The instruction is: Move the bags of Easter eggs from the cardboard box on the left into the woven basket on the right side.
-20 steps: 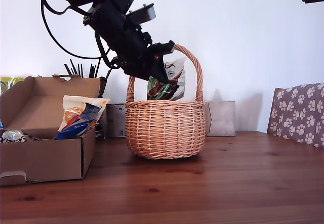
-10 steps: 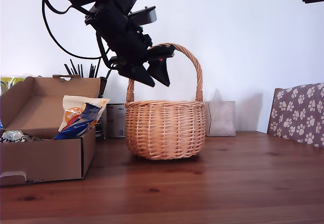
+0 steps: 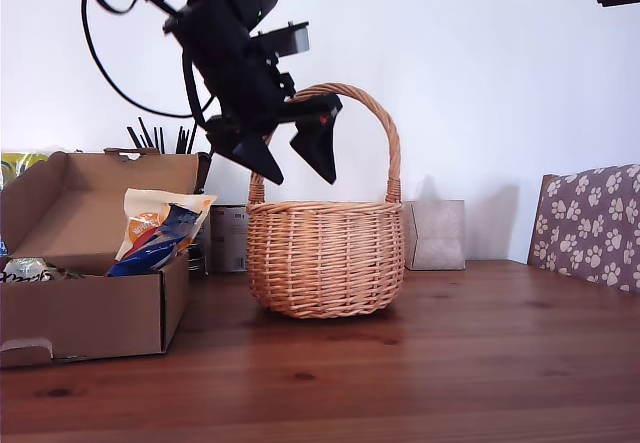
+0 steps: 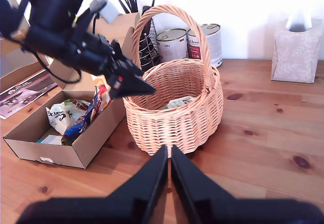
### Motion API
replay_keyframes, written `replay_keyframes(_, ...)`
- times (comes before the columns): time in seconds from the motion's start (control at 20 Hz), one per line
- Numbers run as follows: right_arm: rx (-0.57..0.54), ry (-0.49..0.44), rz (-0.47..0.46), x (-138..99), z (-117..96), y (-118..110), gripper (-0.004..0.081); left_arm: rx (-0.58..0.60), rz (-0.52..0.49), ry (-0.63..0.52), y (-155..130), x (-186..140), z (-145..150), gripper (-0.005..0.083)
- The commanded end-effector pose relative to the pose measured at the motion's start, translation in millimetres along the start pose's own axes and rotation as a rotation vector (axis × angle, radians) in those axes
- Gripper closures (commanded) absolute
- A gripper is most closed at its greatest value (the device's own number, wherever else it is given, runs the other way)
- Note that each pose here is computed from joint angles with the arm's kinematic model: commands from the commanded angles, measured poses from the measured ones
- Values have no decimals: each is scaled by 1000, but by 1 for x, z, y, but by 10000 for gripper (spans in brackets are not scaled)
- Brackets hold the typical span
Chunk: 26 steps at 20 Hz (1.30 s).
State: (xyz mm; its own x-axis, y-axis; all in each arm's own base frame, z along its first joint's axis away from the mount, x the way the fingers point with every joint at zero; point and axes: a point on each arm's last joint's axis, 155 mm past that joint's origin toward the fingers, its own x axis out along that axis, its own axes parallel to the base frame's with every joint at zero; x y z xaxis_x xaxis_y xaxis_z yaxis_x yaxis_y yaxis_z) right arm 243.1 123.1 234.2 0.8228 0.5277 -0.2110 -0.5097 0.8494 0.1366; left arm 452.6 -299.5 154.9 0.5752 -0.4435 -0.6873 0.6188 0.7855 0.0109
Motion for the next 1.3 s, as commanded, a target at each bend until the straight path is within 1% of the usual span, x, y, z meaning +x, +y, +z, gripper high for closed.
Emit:
replay_keyframes(0.0, -8, -2, 7, 0, 0, 2, 782, -19, -5, 9, -4, -6, 1, 418)
replay_keyframes(0.1, -5, 6, 7, 2, -2, 1, 782, -25, -14, 35, -7, -19, -3, 755)
replay_keyframes(0.15, -3, 14, 6, 3, -4, 1, 782, -26, -18, 41, -8, -26, -3, 788)
replay_keyframes(0.25, 4, 36, 4, 6, -9, -1, 782, -26, -21, 35, -9, -39, 0, 790)
replay_keyframes(0.4, 10, 58, 2, 10, -14, -2, 782, -20, -22, -15, -12, -59, 9, 790)
replay_keyframes(0.5, 12, 64, 2, 11, -15, -3, 782, -18, -24, -49, -14, -72, 6, 790)
replay_keyframes(0.7, 11, 58, 2, 11, -14, -3, 782, -17, -18, -97, -16, -94, -27, 790)
replay_keyframes(1.05, 10, 58, 2, 11, -14, -3, 782, -22, 31, -192, -5, -148, -93, 789)
replay_keyframes(1.15, 10, 58, 2, 11, -14, -3, 782, 51, 38, -196, -5, -160, -112, 789)
replay_keyframes(1.25, 10, 58, 2, 11, -14, -3, 782, 129, 40, -167, -6, -164, -128, 783)
